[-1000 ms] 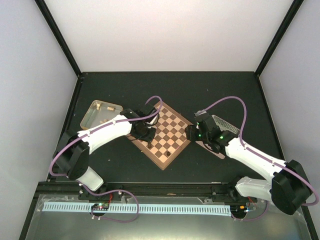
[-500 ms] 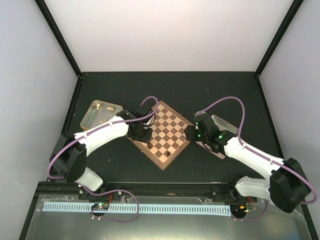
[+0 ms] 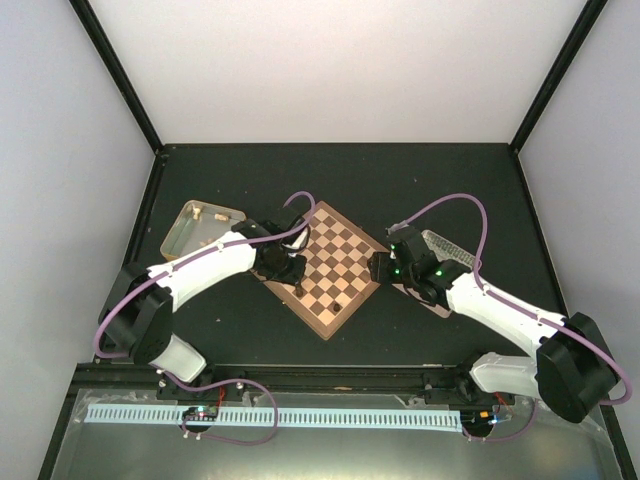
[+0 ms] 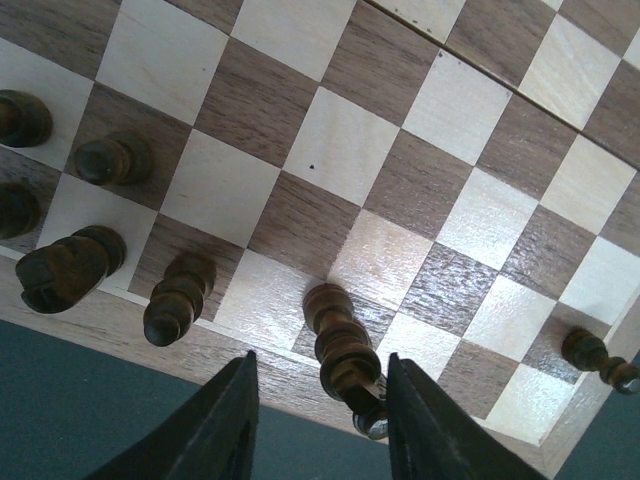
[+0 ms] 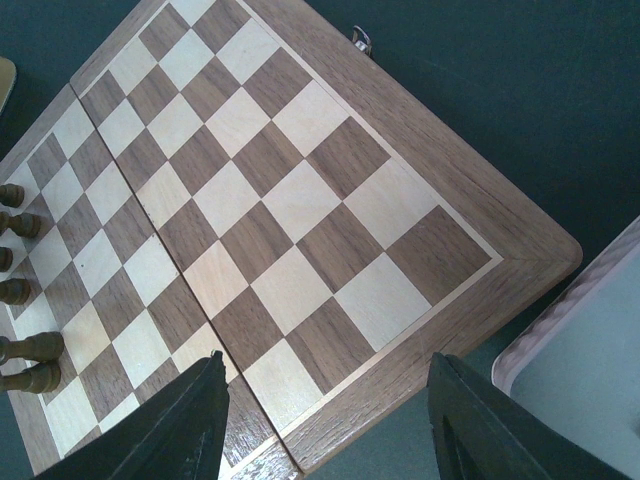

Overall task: Set up the chess pieces on the board
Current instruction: Move the chess piece to the chessboard.

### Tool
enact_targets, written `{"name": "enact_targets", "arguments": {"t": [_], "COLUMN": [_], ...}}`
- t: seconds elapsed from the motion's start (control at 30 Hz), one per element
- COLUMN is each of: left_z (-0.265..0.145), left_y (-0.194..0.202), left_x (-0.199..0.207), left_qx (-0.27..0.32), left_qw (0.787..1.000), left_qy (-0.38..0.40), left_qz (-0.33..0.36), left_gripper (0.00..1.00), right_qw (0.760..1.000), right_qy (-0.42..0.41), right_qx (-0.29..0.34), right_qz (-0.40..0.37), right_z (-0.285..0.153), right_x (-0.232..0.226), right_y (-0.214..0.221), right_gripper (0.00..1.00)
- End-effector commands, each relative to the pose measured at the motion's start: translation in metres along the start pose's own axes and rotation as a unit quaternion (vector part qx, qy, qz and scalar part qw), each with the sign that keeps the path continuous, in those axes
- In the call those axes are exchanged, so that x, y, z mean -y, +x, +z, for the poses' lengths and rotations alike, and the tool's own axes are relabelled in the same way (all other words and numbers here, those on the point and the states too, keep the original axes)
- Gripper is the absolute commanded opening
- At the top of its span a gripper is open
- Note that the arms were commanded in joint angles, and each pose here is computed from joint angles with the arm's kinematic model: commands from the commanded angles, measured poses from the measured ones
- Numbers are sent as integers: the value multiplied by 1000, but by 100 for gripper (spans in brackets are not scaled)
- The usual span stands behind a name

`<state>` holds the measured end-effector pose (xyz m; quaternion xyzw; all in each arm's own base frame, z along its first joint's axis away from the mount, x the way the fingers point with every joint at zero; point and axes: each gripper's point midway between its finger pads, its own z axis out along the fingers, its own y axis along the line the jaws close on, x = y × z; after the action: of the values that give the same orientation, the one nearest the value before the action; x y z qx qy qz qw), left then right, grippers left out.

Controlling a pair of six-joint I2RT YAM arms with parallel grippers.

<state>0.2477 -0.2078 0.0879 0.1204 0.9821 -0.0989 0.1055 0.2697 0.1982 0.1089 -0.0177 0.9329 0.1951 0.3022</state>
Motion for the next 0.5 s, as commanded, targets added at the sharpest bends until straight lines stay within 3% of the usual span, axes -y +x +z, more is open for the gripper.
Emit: {"name": "enact_targets", "arguments": {"t": [0.0,0.2,0.47], "left_z": [-3,2,12], "left_y": [-6,-6,3], "left_x": [7,10,8], "left_qx": [10,2,-22], "left_qw": [1000,1000,999], "left_qy": [22,29,27], "left_qz": [-9,-10,-9], "left_gripper": [31,27,32], "right_qw": [1000,1000,1000], "right_qy": [-6,-5,-5], "right_qx": [9,8,8], "right_qz": [5,5,6], "right_z": [0,0,1], "right_x": [-2,-1,-1], "right_y": [-5,-4,-3], "right_gripper": [56,56,56]}}
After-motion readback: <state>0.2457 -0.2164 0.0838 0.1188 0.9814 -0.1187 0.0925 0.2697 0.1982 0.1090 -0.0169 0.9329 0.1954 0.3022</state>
